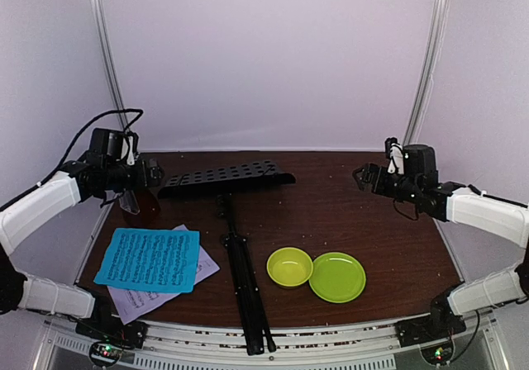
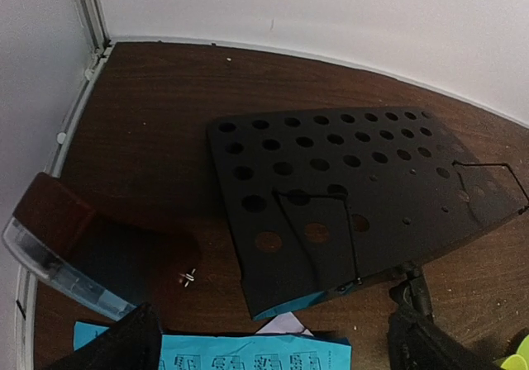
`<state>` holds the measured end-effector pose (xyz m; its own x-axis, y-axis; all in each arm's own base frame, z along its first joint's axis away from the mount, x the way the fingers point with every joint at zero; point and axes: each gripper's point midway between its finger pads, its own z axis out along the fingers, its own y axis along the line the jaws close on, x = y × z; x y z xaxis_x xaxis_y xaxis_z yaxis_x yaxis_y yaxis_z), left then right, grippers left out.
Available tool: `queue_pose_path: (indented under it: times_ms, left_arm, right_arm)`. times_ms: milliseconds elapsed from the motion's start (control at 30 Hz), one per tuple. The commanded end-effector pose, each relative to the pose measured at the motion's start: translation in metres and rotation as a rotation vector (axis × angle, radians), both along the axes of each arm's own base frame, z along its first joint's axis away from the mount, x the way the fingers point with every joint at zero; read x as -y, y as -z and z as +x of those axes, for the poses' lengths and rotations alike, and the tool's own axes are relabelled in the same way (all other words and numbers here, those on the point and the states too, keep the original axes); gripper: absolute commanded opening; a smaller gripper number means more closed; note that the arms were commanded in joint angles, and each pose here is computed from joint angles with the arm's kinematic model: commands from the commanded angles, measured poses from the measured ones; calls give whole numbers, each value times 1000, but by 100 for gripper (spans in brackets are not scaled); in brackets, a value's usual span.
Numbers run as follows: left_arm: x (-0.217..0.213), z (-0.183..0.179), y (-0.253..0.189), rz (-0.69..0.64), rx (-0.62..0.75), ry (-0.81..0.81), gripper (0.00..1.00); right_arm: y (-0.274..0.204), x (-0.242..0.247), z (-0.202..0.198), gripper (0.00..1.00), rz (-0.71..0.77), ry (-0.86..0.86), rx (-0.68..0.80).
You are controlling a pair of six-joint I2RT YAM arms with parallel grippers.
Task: Set up the instrument practice props
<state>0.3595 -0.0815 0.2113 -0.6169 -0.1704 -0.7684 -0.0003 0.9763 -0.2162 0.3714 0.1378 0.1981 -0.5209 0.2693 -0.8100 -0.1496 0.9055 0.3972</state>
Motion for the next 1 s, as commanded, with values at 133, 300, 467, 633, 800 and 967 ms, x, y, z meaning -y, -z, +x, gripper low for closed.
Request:
queue_pose_path:
  times_ms: [133, 300, 467, 633, 800, 967]
  left_arm:
    - [64, 29, -30, 0, 77, 340, 98]
    - [108, 40, -53, -17, 96, 605, 98]
    - [142, 45, -59, -14, 73, 845, 98]
    - [166, 48, -54, -15, 38, 1012, 98]
    - [189, 53, -29, -14, -33, 1111, 98]
    - [202, 54, -8, -35, -80, 1168, 96]
  right_arm:
    - [-27, -25, 4, 100, -9, -113, 121]
    - [-45, -33, -3, 100, 15, -170, 192]
    - [-70, -39, -14, 100, 60, -232, 273]
    - [-97, -37, -24, 100, 87, -247, 366]
    - [-118, -27, -36, 100, 101, -229, 478]
    - [-124, -26, -44, 100, 92, -249, 513]
